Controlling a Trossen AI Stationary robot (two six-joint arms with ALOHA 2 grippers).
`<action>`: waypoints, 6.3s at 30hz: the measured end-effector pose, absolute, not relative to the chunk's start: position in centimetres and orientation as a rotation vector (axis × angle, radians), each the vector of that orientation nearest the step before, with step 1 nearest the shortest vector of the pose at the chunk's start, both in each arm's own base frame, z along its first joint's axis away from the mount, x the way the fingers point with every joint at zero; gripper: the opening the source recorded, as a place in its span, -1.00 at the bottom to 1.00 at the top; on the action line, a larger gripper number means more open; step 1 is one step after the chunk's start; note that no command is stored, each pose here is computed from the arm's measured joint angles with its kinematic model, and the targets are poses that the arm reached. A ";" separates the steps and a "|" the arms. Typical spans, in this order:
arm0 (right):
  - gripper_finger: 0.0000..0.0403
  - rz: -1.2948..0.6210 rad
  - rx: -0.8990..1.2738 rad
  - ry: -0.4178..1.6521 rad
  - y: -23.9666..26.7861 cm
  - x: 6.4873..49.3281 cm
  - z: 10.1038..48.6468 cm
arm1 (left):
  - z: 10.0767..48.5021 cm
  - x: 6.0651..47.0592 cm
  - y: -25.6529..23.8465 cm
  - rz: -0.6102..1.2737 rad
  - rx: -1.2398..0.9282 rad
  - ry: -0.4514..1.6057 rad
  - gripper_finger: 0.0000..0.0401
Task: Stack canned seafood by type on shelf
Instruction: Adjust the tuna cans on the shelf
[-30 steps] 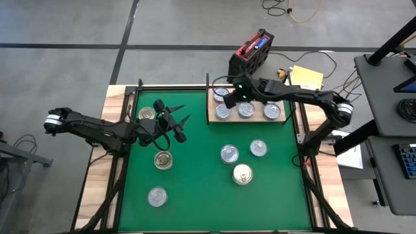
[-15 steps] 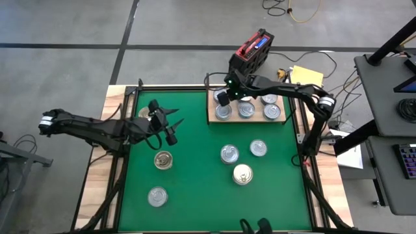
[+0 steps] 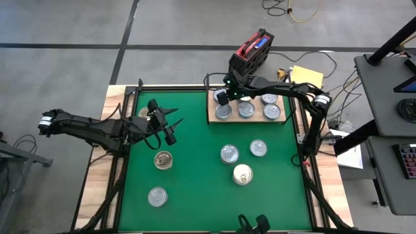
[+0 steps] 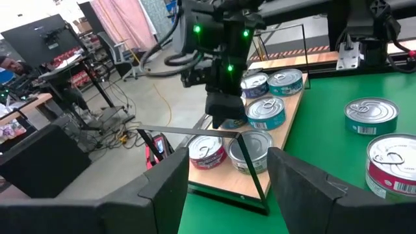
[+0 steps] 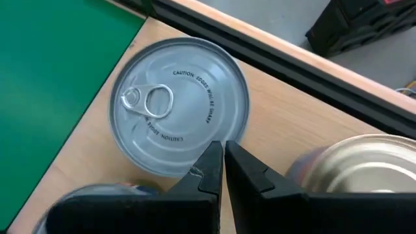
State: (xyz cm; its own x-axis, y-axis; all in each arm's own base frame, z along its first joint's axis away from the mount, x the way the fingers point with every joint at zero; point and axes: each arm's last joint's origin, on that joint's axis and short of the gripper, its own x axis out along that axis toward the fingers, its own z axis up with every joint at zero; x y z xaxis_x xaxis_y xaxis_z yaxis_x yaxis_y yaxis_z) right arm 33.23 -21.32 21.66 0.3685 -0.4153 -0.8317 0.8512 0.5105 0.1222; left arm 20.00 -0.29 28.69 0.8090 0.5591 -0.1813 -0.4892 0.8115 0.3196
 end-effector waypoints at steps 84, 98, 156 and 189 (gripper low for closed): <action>-0.95 -0.795 0.536 0.802 -11.5 34.4 20.7 | 28.6 20.0 -0.3 0.566 0.262 0.285 -0.04; -0.95 -0.774 0.551 0.780 -10.9 35.5 19.6 | 28.6 20.0 -0.3 0.566 0.262 0.286 -0.04; -0.95 -0.931 0.553 0.744 -10.2 32.3 18.9 | 28.5 20.0 -0.3 0.564 0.266 0.288 -0.04; -0.95 -1.150 0.508 0.854 -9.5 26.7 22.7 | 28.5 20.0 -0.3 0.565 0.266 0.289 -0.04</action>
State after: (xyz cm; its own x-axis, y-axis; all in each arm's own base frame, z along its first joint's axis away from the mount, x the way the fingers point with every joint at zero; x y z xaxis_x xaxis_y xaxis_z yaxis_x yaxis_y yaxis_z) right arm 26.72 -9.52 22.75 0.1566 -0.5772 -0.8015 0.9340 0.3505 -0.0699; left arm 19.99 -0.29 28.52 0.8067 0.5580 -0.1944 -0.4841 0.8128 0.3241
